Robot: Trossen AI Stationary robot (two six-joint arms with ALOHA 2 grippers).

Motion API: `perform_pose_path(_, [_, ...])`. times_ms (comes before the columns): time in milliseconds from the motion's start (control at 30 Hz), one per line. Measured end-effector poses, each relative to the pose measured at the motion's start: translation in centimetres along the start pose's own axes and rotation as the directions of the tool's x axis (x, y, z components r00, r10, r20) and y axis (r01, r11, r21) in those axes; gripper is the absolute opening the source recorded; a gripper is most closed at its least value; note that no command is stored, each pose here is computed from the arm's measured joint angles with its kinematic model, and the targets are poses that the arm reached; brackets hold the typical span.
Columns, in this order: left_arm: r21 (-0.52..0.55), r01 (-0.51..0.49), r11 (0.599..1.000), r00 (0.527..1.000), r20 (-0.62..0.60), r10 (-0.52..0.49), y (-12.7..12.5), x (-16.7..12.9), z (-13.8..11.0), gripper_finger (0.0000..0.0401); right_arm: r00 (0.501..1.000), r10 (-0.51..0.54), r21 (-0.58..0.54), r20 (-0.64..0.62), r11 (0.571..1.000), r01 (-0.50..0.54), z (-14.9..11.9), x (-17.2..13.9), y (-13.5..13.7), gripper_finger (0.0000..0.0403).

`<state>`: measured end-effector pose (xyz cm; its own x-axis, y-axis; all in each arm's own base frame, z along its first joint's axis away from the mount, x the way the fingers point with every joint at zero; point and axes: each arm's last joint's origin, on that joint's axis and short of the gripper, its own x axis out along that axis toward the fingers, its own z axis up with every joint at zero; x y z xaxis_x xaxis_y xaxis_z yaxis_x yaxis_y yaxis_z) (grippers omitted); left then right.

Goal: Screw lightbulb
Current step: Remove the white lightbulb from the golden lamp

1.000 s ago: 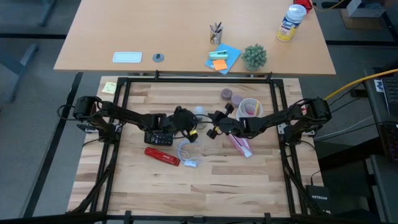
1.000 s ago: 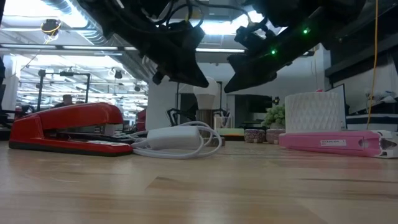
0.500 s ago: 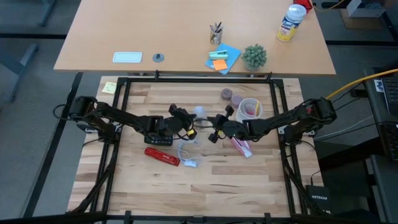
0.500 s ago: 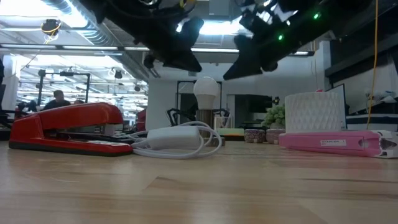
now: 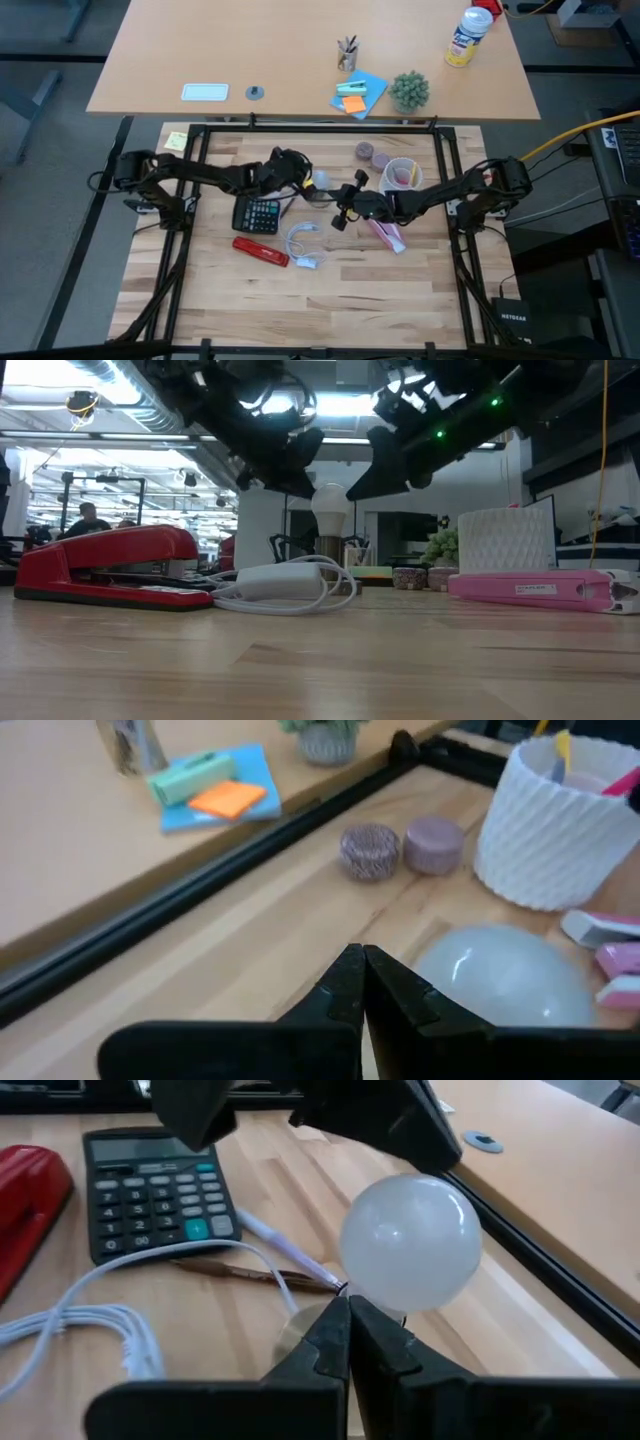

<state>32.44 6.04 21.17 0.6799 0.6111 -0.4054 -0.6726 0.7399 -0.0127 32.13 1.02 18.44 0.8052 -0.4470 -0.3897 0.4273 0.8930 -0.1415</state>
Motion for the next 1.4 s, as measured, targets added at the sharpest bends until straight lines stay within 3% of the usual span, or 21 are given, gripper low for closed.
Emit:
perform_pose_path(167, [-0.002, 0.053, 0.999, 0.997, -0.057, -0.053, 0.7, 0.7, -0.3, 0.0, 1.0, -0.027, 0.018, -0.002, 0.999, 0.027, 0.1, 0.7, -1.1, 0.0007])
perform_pose_path(500, [0.008, 0.114, 0.993, 0.99, -0.079, -0.113, -0.5, 0.5, -1.0, 0.0, 0.999, -0.027, 0.038, -0.023, 0.999, 0.028, 0.0, 1.5, -2.7, 0.0007])
perform_pose_path(933, [-0.089, 0.128, 0.988, 0.983, -0.118, -0.138, -1.6, -0.4, -1.7, 0.0, 0.996, -0.087, 0.034, -0.024, 0.996, 0.088, 0.0, 1.5, -3.0, 0.0007])
perform_pose_path(1100, [-0.088, 0.239, 0.967, 0.955, -0.16, -0.251, -3.0, -1.0, -2.3, 0.0, 0.99, -0.137, 0.045, -0.007, 0.989, 0.138, 0.2, 1.6, -3.3, 0.0007])
perform_pose_path(1400, [-0.063, 0.249, 0.967, 0.956, -0.146, -0.255, -4.3, -2.1, -2.7, 0.0, 0.992, -0.126, 0.02, -0.015, 0.992, 0.126, 0.2, 1.6, -3.4, 0.0007])
